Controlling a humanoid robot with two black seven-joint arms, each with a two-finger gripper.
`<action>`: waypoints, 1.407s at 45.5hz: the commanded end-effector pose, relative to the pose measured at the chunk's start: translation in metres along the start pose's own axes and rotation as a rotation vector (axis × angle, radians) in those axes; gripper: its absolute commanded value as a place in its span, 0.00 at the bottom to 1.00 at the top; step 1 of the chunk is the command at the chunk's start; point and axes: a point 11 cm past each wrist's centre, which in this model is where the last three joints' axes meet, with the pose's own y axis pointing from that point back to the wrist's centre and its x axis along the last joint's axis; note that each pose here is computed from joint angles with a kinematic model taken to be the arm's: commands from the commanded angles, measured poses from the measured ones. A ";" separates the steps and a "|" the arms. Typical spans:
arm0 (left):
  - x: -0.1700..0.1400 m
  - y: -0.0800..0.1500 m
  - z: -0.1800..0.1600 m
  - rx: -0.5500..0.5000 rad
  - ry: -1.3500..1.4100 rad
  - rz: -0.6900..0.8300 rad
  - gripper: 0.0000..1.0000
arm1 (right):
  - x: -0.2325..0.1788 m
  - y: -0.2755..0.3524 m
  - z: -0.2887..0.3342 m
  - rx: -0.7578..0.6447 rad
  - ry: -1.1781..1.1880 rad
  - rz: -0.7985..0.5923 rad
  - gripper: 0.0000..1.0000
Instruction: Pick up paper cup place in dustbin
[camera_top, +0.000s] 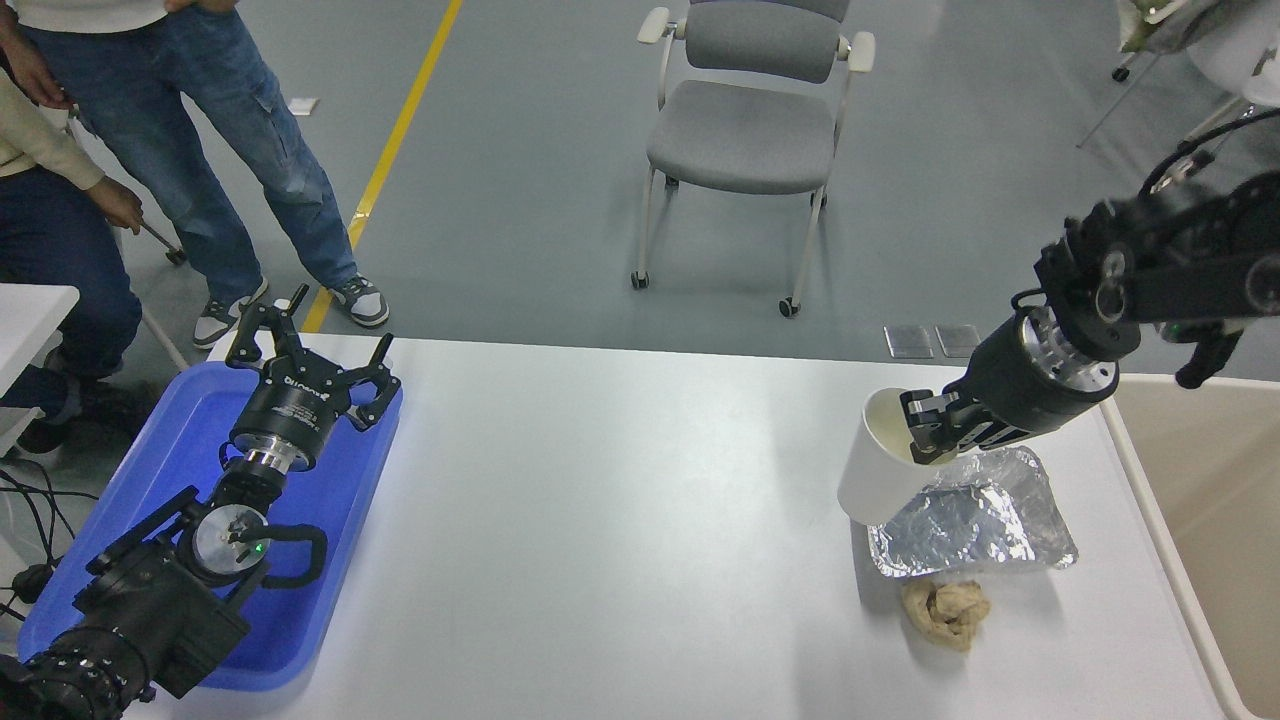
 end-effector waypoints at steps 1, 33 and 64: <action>0.000 0.000 0.000 0.000 -0.001 0.000 1.00 | 0.009 0.069 -0.011 -0.026 0.010 0.033 0.00; 0.001 0.001 0.000 0.001 0.000 0.001 1.00 | 0.014 0.115 0.013 -0.059 -0.062 0.154 0.00; 0.001 0.001 -0.001 0.002 -0.001 0.001 1.00 | -0.048 0.104 0.202 -0.124 -0.520 0.181 0.00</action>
